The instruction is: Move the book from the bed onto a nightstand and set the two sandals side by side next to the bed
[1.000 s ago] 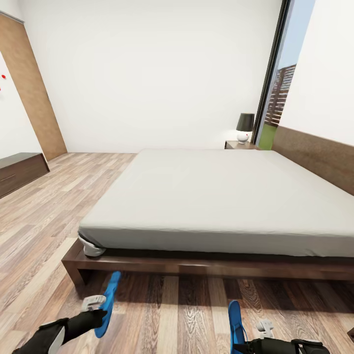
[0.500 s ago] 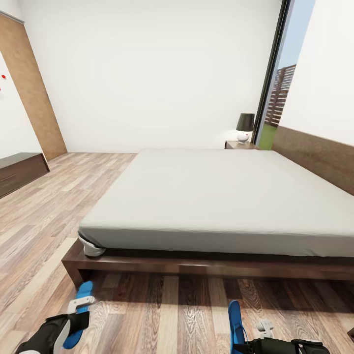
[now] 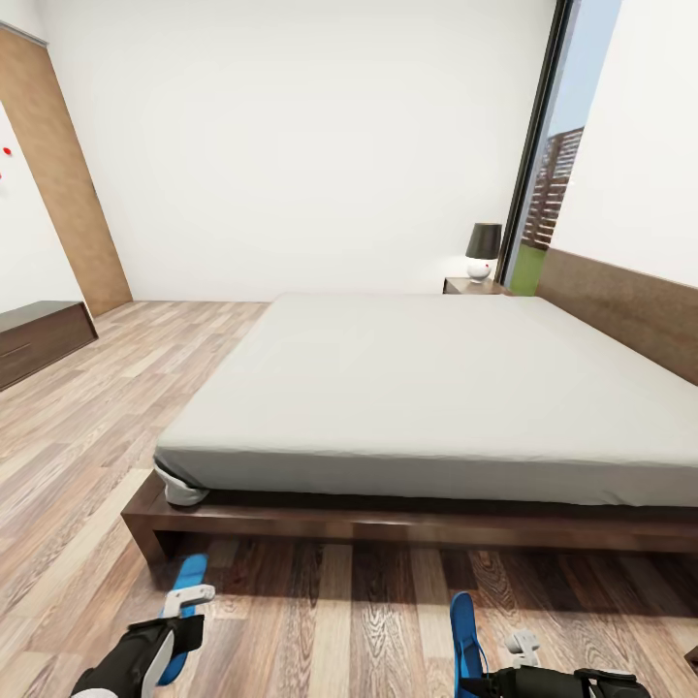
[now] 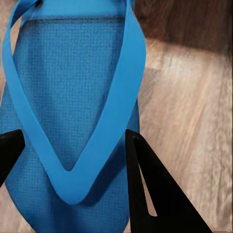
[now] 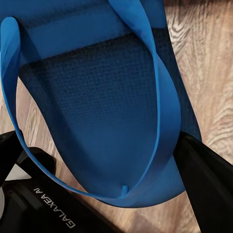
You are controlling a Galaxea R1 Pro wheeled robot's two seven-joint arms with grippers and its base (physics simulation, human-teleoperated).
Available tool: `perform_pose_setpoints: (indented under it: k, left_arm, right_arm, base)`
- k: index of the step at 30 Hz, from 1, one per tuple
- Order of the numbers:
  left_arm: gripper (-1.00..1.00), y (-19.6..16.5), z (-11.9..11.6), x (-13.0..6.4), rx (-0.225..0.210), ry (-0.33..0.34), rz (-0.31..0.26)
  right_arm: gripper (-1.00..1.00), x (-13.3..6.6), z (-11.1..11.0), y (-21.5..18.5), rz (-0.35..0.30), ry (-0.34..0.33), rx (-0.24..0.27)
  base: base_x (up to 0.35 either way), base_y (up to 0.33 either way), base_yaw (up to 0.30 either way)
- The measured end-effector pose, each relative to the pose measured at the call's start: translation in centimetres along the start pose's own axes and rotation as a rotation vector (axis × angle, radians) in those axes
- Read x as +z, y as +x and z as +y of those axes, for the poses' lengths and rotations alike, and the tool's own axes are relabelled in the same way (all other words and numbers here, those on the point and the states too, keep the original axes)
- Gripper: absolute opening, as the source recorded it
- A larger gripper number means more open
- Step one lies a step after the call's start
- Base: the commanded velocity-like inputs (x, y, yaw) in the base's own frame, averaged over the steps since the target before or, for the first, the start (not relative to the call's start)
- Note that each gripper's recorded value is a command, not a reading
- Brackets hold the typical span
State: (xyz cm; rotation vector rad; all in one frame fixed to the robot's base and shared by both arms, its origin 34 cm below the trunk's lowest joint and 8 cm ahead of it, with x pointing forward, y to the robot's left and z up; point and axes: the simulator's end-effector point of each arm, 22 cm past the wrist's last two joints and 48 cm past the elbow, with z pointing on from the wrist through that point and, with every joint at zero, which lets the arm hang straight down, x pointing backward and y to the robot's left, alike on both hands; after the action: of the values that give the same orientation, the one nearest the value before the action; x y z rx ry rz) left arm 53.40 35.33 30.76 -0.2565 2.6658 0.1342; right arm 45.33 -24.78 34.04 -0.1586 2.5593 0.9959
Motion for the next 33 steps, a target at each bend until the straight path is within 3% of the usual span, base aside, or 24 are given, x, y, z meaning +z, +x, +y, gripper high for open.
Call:
perform_pose_setpoints:
  k: [8,15,24,33]
  left_arm:
    - [-1.0,-0.1,-2.9,-0.2,0.005,0.129,-0.008]
    - [-1.0,-1.1,-3.2,-0.2,0.009,0.141,-0.055]
    - [-1.0,-0.9,-3.2,-0.2,0.007,0.142,-0.054]
    - [-1.0,0.7,-3.3,1.4,0.008,0.142,-0.048]
  right_arm:
    - [-1.0,0.0,0.0,0.0,0.0,0.0,0.0]
    - [-1.0,0.0,0.0,0.0,-0.001,0.001,-0.001]
    - [-1.0,0.0,0.0,0.0,0.0,0.0,0.0]
    - [-1.0,1.1,-1.2,1.2,-0.001,0.001,-0.001]
  base:
    - [0.0,0.0,0.0]
    - [0.0,0.0,0.0]
    - [0.0,0.0,0.0]
    - [0.0,0.0,0.0]
